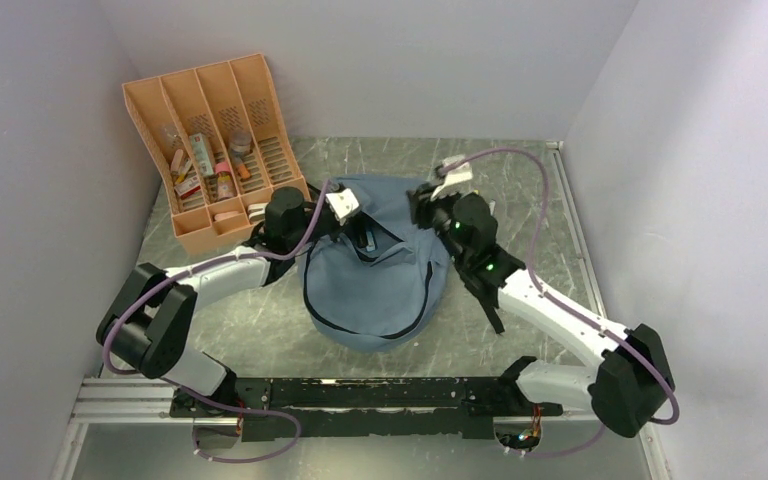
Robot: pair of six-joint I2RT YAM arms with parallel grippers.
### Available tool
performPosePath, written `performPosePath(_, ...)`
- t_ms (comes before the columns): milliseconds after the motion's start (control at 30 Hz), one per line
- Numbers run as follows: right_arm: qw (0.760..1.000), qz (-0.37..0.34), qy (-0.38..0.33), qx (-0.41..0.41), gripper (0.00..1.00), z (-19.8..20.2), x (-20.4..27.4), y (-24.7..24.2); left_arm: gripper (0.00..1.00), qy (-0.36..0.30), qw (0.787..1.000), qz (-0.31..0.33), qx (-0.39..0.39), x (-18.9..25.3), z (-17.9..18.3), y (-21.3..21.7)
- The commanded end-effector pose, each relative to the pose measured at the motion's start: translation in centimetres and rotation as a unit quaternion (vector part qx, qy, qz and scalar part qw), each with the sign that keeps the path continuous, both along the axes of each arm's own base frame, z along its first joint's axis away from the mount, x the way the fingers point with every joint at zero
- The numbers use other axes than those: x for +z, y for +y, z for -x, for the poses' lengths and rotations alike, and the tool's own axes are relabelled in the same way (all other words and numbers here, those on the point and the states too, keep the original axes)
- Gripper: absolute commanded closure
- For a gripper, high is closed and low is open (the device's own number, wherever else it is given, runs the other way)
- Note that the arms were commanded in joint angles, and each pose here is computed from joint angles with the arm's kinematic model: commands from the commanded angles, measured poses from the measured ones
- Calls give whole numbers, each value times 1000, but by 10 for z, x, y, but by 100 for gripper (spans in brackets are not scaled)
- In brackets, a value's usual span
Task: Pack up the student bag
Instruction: Pick up the stationery from the center of the board.
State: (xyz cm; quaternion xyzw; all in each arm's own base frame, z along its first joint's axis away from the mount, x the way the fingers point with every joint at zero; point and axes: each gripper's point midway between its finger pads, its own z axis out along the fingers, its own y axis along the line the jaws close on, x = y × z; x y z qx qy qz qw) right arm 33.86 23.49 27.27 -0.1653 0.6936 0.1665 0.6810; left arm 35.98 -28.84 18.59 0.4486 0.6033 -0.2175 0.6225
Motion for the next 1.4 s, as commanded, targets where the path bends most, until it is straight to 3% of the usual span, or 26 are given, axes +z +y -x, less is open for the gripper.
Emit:
performPosePath(0, 958, -104, 153, -217, 62, -40, -41, -92, 95, -51, 998, -1, 30, 26, -3, 2)
performPosePath(67, 934, -108, 211, -269, 62, -50, -69, -132, 95, -49, 998, -2, 36, 24, -2, 0)
performPosePath(233, 897, -79, 291, -322, 60, -61, -120, -172, 95, -40, 998, 3, 52, 22, -3, -2)
performPosePath(567, 860, -50, 336, -380, 59, -91, -177, -223, 95, -44, 998, -5, 54, 18, -3, -5)
performPosePath(1133, 832, -2, 390, -394, 65, -122, -247, -247, 95, -29, 998, -17, 52, 9, -3, -10)
performPosePath(1367, 834, -5, 400, -379, 84, -121, -254, -245, 95, -23, 998, -16, 64, 10, -6, -10)
